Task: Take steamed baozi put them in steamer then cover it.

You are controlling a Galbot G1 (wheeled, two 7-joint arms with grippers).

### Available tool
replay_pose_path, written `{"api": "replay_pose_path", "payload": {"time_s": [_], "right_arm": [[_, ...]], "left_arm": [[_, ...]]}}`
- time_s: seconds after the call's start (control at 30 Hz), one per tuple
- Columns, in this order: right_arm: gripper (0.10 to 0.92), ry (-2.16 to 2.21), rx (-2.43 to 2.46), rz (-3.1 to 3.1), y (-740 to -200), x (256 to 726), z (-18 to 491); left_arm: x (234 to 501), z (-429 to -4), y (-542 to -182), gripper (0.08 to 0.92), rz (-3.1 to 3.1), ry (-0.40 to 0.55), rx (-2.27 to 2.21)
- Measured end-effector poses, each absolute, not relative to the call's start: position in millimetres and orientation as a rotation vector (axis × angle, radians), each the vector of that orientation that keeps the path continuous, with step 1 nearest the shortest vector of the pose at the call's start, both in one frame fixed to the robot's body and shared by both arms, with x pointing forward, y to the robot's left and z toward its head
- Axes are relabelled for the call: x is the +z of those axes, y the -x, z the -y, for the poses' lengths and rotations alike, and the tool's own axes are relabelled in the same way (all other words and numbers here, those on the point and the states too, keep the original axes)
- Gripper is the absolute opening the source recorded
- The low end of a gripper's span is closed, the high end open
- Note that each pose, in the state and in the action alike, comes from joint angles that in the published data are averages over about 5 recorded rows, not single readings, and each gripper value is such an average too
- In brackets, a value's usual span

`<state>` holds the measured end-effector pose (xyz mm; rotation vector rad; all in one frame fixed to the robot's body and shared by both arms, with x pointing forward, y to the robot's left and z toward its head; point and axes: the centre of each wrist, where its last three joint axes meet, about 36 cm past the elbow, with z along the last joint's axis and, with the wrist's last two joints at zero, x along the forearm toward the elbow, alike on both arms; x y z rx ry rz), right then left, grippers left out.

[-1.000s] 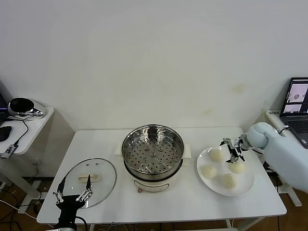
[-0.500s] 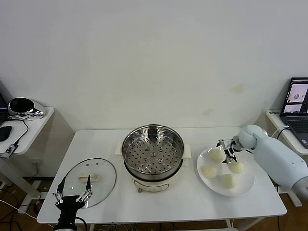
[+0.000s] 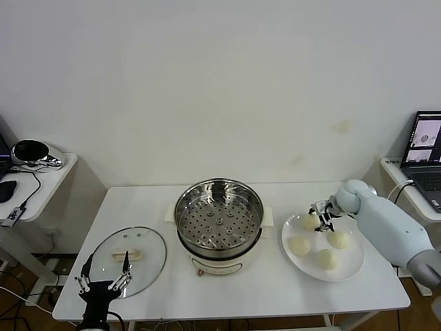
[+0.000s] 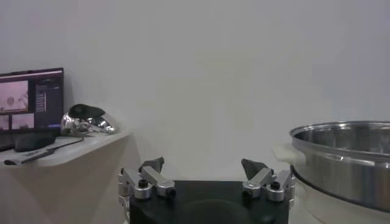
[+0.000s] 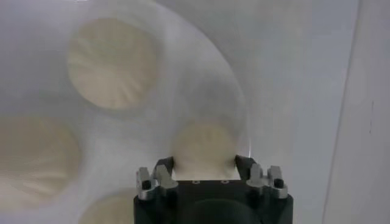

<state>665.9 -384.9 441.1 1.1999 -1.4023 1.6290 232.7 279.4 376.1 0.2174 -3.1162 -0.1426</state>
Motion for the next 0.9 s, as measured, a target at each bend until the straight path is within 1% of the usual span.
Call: {"api": "replay_pose_path", "payload": {"time_s": [0.23, 0.4, 0.63, 0.9], "right_arm": [[0.58, -1.208, 1.628, 1.402, -666.6, 455.7, 387.2], [0.582, -1.231, 1.633, 1.427, -665.9, 481.0, 384.8], [0.583, -1.283, 1.684, 1.477, -665.3, 546.9, 377.2], [0.59, -1.388, 1.801, 1.527, -674.4, 634.9, 339.3]], "left_arm": [[375.7, -278.9, -233.0, 0.823, 3.117, -0.21, -0.142], [374.2, -277.6, -234.0, 0.823, 3.115, -0.196, -0.138], [372.7, -276.7, -236.2, 0.823, 3.11, -0.169, -0.125], [368.8, -276.9, -236.8, 0.823, 3.098, -0.15, -0.108]]}}
